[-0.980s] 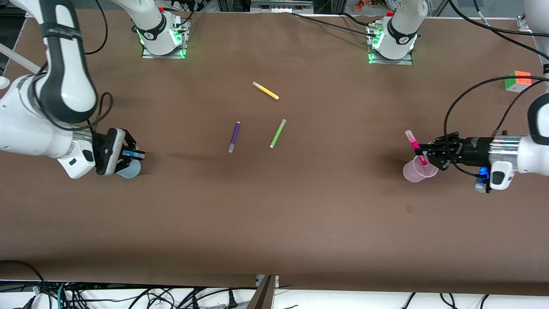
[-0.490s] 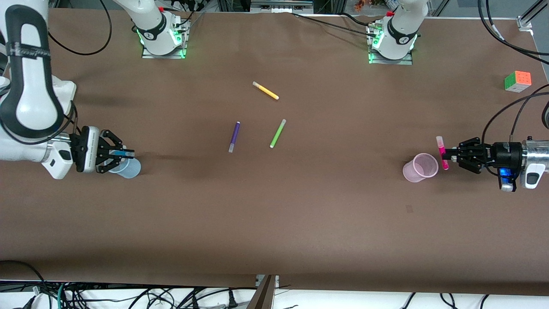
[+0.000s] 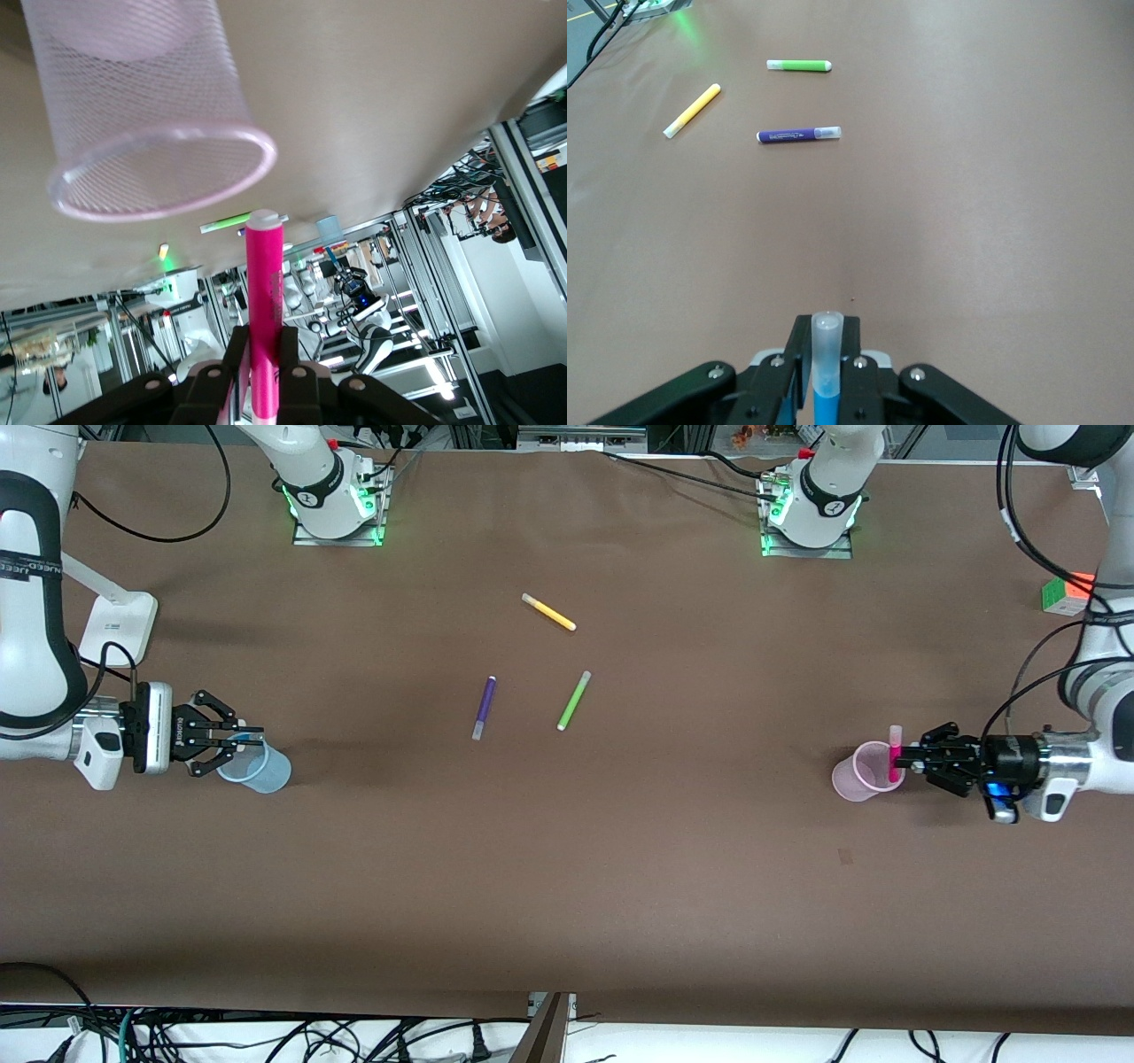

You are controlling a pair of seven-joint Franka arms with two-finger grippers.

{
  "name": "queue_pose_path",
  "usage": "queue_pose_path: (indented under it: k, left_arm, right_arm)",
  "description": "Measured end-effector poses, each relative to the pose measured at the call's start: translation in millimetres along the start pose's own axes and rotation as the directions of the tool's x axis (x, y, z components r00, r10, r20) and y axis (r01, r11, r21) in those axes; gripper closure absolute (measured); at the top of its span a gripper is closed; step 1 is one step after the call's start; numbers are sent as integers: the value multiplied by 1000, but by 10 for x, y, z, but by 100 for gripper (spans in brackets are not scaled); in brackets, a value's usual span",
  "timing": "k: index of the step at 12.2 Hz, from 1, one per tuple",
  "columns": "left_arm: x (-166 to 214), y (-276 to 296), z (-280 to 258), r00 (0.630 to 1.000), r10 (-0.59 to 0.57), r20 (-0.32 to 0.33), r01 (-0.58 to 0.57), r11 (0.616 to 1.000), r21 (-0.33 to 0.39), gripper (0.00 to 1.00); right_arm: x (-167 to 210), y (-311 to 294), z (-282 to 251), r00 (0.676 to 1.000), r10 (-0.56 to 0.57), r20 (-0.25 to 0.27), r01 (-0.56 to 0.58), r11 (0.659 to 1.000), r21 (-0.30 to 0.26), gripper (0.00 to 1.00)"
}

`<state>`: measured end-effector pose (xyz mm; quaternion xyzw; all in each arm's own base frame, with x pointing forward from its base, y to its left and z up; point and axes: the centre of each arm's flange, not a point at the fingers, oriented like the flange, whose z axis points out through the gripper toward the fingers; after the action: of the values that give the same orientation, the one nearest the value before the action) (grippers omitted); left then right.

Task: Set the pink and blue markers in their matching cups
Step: 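Lower the blue marker into the blue cup while the left gripper lowers pink, then open both grippers to release the markers into the cups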

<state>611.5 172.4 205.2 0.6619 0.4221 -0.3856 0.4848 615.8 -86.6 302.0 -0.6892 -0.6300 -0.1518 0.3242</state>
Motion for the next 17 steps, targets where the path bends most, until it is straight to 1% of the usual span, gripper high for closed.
queue_pose_path:
  k: [2, 3, 5, 7, 8, 9, 10, 11, 12, 14, 15, 16, 17]
  left_arm:
    - [118, -78, 63, 1000, -16, 20, 16, 1000, 0, 83]
    - [150, -101, 72, 1000, -7, 24, 7, 1000, -2, 83]
    - [199, -154, 43, 1000, 4, 28, -4, 1000, -11, 83]
    - [228, -200, 7, 999, 11, 34, -11, 1000, -19, 83]
    - [238, -217, 11, 999, 10, 42, -9, 1000, -18, 83]
    - [250, -229, 27, 999, 8, 49, -8, 1000, -17, 75]
    - [260, -236, 39, 999, 7, 53, -6, 1000, -16, 64]
    - [268, -241, 46, 998, 6, 56, -5, 1000, -16, 51]
    - [275, -246, 49, 998, 5, 57, -4, 1000, -16, 41]
    - [275, -247, 47, 998, 7, 58, -6, 1000, -17, 17]
    - [262, -228, 50, 998, 12, 58, -12, 1000, -16, 4]
    - [219, -187, 42, 998, 24, 53, -23, 1000, -11, 0]
    - [134, -122, 8, 998, 42, 39, -43, 999, 1, 0]
  right_arm:
    - [-63, -5, -2, 1000, 4, -4, -4, 1000, 3, 82]
    - [-97, -2, 7, 1000, 10, -6, -10, 1000, 5, 77]
    - [-139, 10, 28, 998, 56, -17, -56, 998, 4, 50]
    - [-64, 50, -59, 985, 171, -14, -172, 985, -12, 27]
    - [39, 88, -142, 970, 243, -13, -243, 970, -25, 13]
    - [176, 118, -221, 950, 312, -15, -312, 950, -28, 1]
    - [338, 145, -289, 928, 372, -14, -372, 928, -24, 0]
    - [536, 174, -367, 904, 427, -4, -426, 904, -28, 0]
    - [733, 194, -449, 876, 481, 15, -481, 876, -38, 0]
    - [1118, 198, -621, 805, 590, 60, -586, 807, -74, 0]
    - [1307, 187, -705, 762, 642, 88, -634, 766, -107, 0]
    - [1499, 165, -778, 716, 690, 110, -675, 723, -147, 0]
    - [1686, 130, -825, 657, 744, 122, -722, 668, -183, 0]
